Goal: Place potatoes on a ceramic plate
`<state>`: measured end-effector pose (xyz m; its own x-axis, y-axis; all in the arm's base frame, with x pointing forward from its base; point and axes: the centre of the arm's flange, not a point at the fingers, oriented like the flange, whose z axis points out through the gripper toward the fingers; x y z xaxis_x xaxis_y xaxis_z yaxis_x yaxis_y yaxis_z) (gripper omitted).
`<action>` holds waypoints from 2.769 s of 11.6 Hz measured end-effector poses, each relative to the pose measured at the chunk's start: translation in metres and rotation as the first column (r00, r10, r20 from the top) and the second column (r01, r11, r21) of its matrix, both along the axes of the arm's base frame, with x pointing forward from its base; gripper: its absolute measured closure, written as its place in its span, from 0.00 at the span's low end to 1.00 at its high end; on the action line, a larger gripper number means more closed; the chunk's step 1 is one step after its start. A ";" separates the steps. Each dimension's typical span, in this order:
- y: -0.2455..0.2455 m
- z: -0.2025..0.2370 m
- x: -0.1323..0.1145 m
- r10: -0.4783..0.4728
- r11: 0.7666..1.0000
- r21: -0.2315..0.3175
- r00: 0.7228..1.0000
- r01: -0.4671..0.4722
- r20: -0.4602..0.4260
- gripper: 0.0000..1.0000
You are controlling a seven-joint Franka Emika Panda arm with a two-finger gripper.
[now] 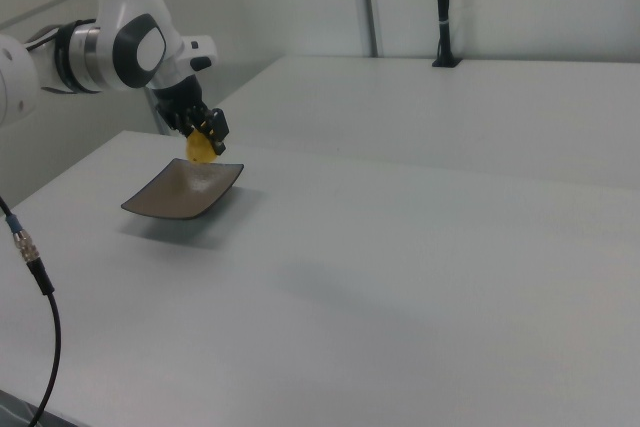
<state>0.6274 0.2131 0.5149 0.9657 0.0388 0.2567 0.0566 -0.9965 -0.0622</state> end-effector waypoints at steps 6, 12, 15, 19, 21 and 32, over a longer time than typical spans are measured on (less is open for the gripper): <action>0.097 -0.077 0.009 -0.006 0.994 0.106 0.995 -0.004 0.099 0.38; 0.142 -0.138 0.011 0.015 0.985 0.169 0.985 -0.045 0.174 0.38; 0.145 -0.159 0.014 0.015 0.983 0.180 0.982 -0.050 0.189 0.33; 0.145 -0.159 0.015 0.023 0.984 0.171 0.981 -0.057 0.195 0.00; 0.145 -0.158 0.015 0.030 0.985 0.163 0.979 -0.063 0.201 0.00; 0.008 0.053 -0.025 -0.130 0.992 0.008 0.992 0.130 0.003 0.00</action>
